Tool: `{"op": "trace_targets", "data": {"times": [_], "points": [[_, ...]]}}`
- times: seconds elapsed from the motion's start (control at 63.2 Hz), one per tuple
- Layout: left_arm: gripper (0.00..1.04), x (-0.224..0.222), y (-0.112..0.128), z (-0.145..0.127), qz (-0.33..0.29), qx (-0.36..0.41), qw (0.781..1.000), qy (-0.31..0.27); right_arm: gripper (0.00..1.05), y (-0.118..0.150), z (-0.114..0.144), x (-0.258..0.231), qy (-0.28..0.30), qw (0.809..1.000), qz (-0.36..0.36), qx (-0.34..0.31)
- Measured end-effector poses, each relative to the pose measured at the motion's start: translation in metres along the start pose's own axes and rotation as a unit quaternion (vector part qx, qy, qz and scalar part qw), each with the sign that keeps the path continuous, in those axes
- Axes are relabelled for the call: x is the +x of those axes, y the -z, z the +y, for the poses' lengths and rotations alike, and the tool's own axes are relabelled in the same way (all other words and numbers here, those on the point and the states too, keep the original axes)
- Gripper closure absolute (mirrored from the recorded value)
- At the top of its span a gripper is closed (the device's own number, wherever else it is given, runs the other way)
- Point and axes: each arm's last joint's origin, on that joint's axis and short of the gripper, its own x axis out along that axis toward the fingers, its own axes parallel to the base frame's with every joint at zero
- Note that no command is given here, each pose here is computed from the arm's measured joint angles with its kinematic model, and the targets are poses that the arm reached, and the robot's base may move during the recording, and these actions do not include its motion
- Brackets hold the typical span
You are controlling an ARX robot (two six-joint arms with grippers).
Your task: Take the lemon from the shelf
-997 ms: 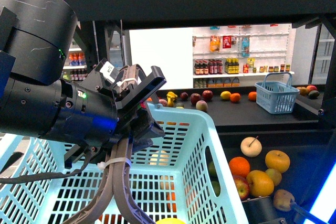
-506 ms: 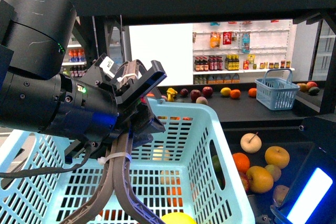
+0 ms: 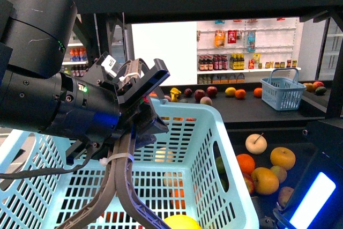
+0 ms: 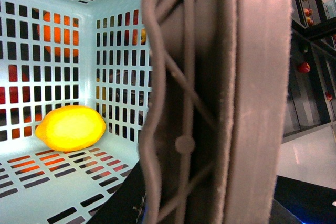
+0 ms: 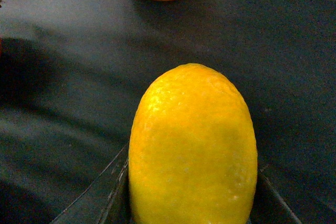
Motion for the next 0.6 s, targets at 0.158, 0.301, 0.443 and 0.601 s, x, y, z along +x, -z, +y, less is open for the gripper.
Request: {"op": "trace_targets", "data": {"times": [0.158,0.301,0.443,0.601], "points": [[0.78,0.000,0.000,0.000,0.001,0.000,1.000,0.001,0.55,-0.011,-0.022,-0.020,0.018,1.000,-0.016,0.014],[0.78,0.000,0.000,0.000,0.001,0.000,1.000,0.001,0.55,-0.034,-0.049,-0.050,0.038,0.998,-0.049,0.023],[0.78,0.000,0.000,0.000,0.001,0.000,1.000,0.001,0.55,-0.053,-0.077,-0.091,0.057,0.995,-0.079,0.030],[0.78,0.000,0.000,0.000,0.000,0.000,1.000,0.000,0.55,-0.070,-0.093,-0.147,0.050,0.992,-0.105,0.048]]}}
